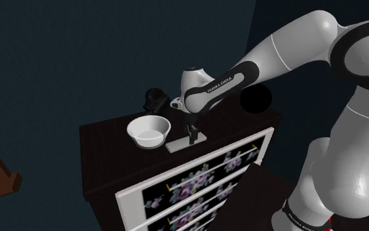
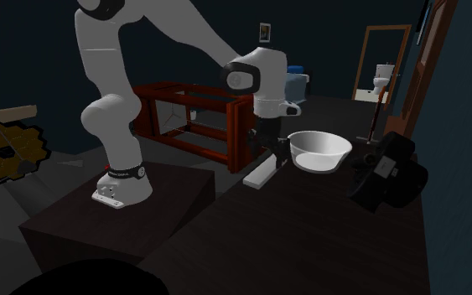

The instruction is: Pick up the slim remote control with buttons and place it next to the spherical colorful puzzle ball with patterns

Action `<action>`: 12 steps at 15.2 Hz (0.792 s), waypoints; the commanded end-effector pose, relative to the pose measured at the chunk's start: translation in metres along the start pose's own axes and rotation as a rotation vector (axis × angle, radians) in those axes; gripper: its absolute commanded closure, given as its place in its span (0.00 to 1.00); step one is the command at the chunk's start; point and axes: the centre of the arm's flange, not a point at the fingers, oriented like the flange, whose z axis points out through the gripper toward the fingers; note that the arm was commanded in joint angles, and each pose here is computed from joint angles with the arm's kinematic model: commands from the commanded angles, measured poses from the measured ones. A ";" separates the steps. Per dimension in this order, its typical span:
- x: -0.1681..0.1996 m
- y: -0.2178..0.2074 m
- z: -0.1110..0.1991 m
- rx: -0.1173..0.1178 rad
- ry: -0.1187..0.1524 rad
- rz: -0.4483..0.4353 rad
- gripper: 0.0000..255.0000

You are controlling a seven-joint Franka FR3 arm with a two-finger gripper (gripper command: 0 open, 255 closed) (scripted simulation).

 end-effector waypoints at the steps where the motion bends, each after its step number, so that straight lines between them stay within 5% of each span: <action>1: 0.001 0.000 0.010 -0.001 0.000 -0.003 0.00; 11: 0.001 0.000 0.024 0.000 0.000 -0.003 0.00; 12: 0.001 0.000 0.024 0.000 0.000 -0.003 1.00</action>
